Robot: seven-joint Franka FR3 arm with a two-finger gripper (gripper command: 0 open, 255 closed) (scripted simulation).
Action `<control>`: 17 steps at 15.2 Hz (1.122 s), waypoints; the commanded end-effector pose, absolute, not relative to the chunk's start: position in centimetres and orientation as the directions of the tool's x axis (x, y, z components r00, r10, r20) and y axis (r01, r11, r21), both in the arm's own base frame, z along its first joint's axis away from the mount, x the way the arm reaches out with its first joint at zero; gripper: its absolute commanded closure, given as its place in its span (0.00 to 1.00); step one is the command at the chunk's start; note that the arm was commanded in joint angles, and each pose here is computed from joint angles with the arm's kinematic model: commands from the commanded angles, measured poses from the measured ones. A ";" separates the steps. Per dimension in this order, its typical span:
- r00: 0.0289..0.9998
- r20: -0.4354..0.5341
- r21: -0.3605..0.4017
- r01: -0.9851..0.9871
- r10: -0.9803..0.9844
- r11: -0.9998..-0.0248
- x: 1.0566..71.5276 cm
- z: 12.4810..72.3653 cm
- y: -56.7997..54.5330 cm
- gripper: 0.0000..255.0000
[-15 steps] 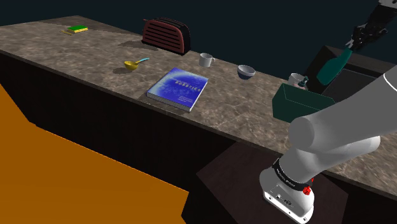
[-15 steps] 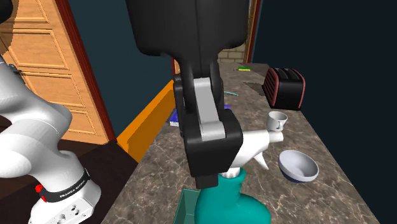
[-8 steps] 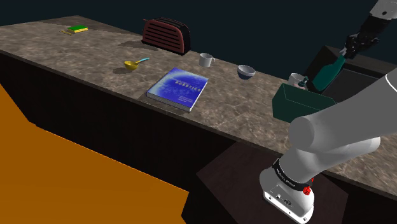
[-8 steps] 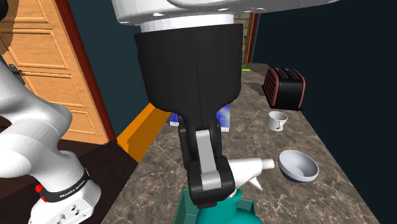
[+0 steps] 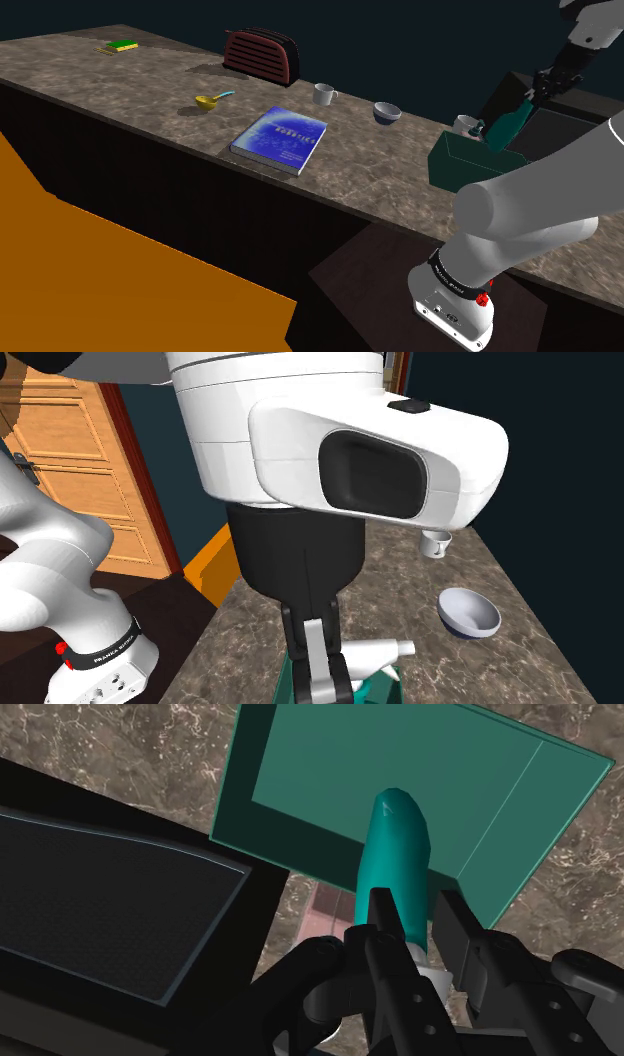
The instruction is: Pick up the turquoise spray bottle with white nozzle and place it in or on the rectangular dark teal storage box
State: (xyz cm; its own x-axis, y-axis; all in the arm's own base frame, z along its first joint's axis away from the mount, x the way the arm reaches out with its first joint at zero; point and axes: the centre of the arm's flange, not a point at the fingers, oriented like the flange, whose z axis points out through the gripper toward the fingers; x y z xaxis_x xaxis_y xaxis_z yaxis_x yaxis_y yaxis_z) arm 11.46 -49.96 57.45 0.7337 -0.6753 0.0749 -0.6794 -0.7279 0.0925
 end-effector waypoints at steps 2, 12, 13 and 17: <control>0.734 0.076 0.093 -0.679 -0.675 -0.728 11.6 55.7 -50.0 1.00; 0.734 0.076 0.093 -0.679 -0.675 -0.728 11.6 55.2 -50.0 0.00; 0.734 0.076 0.093 -0.679 -0.675 -0.728 11.6 55.2 -50.0 0.00; 0.734 0.076 0.093 -0.679 -0.675 -0.728 11.6 55.2 -50.0 0.00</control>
